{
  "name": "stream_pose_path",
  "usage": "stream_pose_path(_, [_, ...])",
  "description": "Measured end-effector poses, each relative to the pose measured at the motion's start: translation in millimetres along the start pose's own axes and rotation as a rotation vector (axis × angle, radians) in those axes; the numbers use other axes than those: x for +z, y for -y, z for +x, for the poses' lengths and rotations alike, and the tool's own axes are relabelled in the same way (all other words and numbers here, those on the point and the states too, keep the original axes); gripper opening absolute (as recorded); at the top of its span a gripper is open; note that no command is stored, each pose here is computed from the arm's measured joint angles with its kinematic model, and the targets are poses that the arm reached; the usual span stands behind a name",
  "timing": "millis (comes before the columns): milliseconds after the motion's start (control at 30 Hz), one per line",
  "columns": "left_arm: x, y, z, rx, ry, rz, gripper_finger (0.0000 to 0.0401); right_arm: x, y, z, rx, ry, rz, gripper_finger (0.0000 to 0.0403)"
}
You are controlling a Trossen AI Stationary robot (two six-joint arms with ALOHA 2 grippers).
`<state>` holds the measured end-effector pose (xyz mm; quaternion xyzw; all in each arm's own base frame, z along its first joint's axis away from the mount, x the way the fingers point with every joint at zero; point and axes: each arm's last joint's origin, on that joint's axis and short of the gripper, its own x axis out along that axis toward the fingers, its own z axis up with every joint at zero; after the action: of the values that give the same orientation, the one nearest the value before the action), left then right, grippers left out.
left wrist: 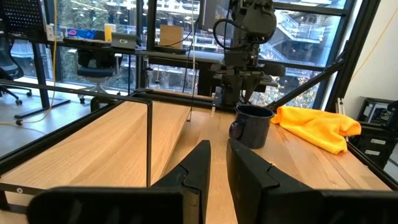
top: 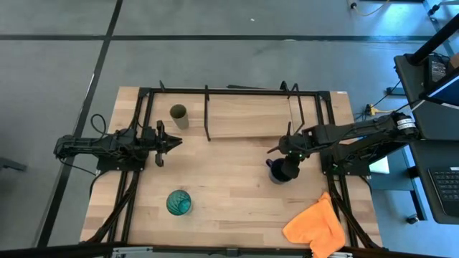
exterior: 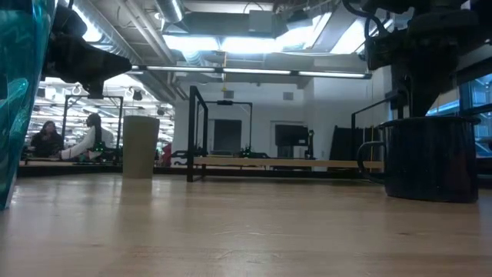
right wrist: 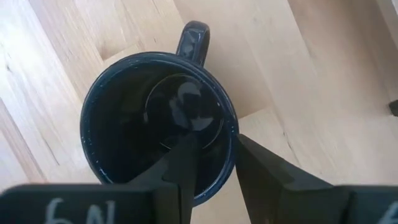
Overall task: Stack small to large cups/mugs on shelf
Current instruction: Put the blue mug on the shelf
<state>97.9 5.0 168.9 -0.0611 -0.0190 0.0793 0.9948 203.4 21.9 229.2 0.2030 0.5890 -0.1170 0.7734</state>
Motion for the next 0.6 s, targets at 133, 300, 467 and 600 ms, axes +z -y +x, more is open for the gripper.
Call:
stream_pose_path(133, [0.1,0.0,0.0,0.000,0.001,0.000,0.0047,-3.9,0.1,6.2,-0.002,-0.003,0.015,0.0109])
stream_pose_path(300, [0.1,0.0,0.0,0.000,0.000,0.000,0.0047,-3.8,-1.6,8.4,0.013,0.016,0.015,0.0109])
stream_pose_path(467, [0.0,0.0,0.0,0.000,0.000,0.000,0.0047,-2.1,-2.8,8.7,0.025,0.030,0.015,0.0109])
stream_pose_path(600, [0.1,0.0,0.0,0.000,0.000,0.000,0.0047,-2.6,-2.5,9.4,0.024,0.029,0.007,0.0109])
